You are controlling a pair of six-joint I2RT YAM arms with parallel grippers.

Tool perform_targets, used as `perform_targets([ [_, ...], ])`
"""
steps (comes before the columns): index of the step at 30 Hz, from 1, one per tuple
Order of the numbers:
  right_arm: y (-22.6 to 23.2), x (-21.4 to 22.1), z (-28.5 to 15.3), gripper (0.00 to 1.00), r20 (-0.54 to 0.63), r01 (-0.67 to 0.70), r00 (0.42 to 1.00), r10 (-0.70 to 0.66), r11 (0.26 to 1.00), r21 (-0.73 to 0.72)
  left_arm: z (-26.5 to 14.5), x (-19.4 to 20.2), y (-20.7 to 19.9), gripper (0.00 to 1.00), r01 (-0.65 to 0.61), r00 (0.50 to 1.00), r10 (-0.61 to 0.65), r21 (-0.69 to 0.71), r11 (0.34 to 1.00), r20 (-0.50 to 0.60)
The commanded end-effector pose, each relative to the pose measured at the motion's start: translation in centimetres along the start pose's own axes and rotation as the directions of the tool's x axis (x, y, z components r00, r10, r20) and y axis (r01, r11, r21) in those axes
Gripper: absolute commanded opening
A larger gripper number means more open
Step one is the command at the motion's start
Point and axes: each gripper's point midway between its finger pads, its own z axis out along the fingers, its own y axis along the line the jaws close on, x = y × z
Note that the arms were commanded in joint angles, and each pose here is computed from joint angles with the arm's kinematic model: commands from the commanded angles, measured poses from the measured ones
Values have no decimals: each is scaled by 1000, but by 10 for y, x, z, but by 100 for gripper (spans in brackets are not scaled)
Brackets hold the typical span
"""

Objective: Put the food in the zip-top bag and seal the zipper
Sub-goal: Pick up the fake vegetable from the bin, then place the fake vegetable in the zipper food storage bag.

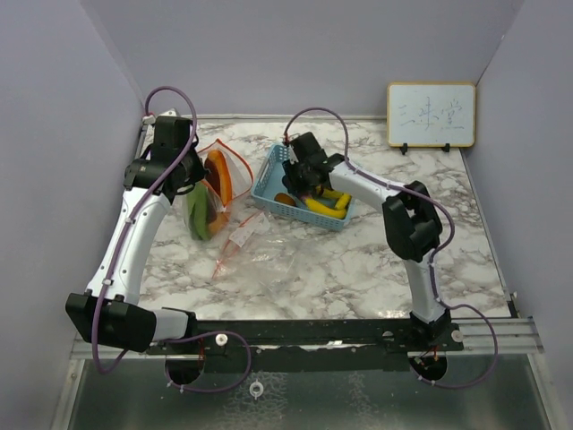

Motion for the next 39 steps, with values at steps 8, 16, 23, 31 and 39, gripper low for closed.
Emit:
perform_targets([
  [8,41,-146,-115,3,459,-63,868,187,960,-273,-4,5,-29,0,63,998,-61,155,986,-20],
  [16,91,-185,-211,3,535,-32,703,468,773,-634,1,7,-39,0,86,996,-79,190,978,-47],
  [23,123,-211,-218,6,566,-59,551,614,705,-707,1,3,-50,0,119,992,-107,229,966,-63],
  [31,167,-205,-185,11,582,-70,557,592,732,-678,-2,0,-63,0,151,988,-133,275,949,-84],
  [39,166,-172,-146,25,581,-128,625,522,802,-583,-2,-7,-75,0,166,985,-141,313,935,-100],
])
